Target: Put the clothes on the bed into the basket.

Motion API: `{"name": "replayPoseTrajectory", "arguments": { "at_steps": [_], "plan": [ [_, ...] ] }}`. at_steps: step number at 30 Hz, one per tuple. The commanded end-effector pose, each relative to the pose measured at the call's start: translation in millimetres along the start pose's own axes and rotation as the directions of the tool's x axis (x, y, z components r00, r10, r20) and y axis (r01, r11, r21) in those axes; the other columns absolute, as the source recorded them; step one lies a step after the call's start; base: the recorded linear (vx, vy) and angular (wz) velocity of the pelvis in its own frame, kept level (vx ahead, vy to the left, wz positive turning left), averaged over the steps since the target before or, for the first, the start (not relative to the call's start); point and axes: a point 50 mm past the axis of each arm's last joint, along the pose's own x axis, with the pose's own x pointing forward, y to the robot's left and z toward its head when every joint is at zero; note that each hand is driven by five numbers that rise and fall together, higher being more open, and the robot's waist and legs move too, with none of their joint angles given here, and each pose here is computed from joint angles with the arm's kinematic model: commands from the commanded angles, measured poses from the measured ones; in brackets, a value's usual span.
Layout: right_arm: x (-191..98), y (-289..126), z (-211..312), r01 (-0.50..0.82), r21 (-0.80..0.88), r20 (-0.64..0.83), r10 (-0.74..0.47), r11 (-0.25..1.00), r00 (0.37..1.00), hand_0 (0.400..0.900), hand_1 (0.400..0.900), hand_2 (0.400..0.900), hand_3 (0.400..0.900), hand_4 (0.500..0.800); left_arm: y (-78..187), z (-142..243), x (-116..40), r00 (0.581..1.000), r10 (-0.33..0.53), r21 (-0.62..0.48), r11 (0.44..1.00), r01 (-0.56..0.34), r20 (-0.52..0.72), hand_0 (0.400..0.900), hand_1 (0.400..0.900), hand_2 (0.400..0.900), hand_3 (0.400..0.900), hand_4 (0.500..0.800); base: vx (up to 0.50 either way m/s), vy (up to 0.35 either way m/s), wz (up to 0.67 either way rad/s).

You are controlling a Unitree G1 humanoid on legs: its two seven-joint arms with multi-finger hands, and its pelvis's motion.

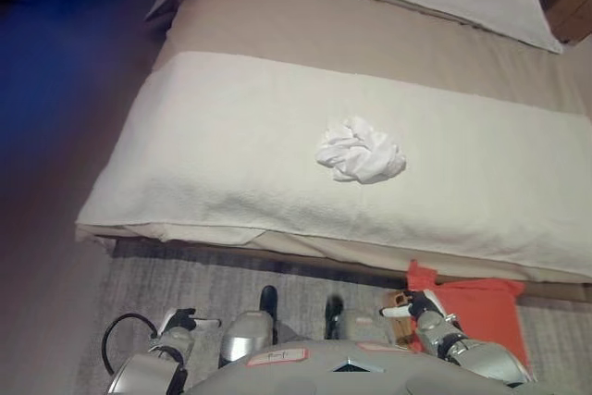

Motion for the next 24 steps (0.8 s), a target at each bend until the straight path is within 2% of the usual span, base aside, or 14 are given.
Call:
{"name": "replayPoseTrajectory", "arguments": {
  "at_steps": [1, 4, 7, 9, 13, 15, 18, 24],
  "plan": [
    [5.0, -39.8, -4.0, 0.149, -0.111, 0.0, -0.15, 0.982, 0.989, 0.9, 0.9, 0.9, 0.9, 0.8, 12.3, -15.5, 0.9, 0.999, 0.038, 0.051, 0.998, -0.037, -0.035, 0.9, 0.9, 0.9, 0.9, 0.8, 0.366, -0.098, 0.62],
    [6.2, -61.1, 23.3, 0.219, -0.133, 0.089, -0.209, 0.967, 0.974, 0.9, 0.9, 0.9, 0.9, 0.8, 4.3, -27.1, -1.1, 0.997, 0.03, 0.031, 0.999, -0.028, -0.065, 0.9, 0.9, 0.9, 0.9, 0.8, 0.249, -0.143, 0.36],
    [2.6, -102.3, 62.0, 0.346, -0.121, 0.195, -0.319, 0.93, 0.927, 0.9, 0.9, 0.9, 0.9, 0.8, -5.9, -38.3, -3.9, 0.995, 0.02, 0.012, 1.0, -0.019, -0.098, 0.9, 0.9, 0.9, 0.9, 0.8, 0.199, -0.154, 0.4],
    [-6.5, -130.4, 96.9, 0.432, -0.084, 0.293, -0.392, 0.898, 0.872, 0.9, 0.9, 0.9, 0.9, 0.8, -13.2, -38.4, -5.3, 0.995, 0.012, -0.016, 1.0, -0.013, -0.095, 0.9, 0.9, 0.9, 0.9, 0.8, 0.079, -0.122, 0.35],
    [-49.7, -186.1, 186.1, 0.602, -0.018, 0.531, -0.503, 0.798, 0.682, 0.9, 0.9, 0.9, 0.9, 0.8, -19.6, -28.6, -5.7, 0.997, 0.016, -0.015, 1.0, -0.017, -0.073, 0.9, 0.9, 0.9, 0.9, 0.8, -0.055, -0.077, 0.11],
    [-70.0, -200.6, 215.4, 0.648, 0.002, 0.598, -0.52, 0.761, 0.609, 0.9, 0.9, 0.9, 0.9, 0.8, -22.2, -23.6, -5.8, 0.998, 0.011, -0.031, 0.999, -0.013, -0.062, 0.9, 0.9, 0.9, 0.9, 0.8, -0.048, -0.051, 0.05],
    [-93.0, -221.4, 242.2, 0.685, 0.039, 0.619, -0.556, 0.728, 0.555, 0.9, 0.9, 0.9, 0.9, 0.8, -26.3, -16.3, -6.2, 0.999, 0.008, -0.045, 0.999, -0.01, -0.045, 0.9, 0.9, 0.9, 0.9, 0.8, -0.046, -0.046, 0.11],
    [-120.7, -263.3, 255.2, 0.747, 0.057, 0.563, -0.639, 0.662, 0.524, 0.9, 0.9, 0.9, 0.9, 0.8, -27.9, -2.7, -6.0, 1.0, 0.002, -0.054, 0.999, -0.002, 0.002, 0.9, 0.9, 0.9, 0.9, 0.8, -0.047, -0.018, 0.21]
  ]
}}
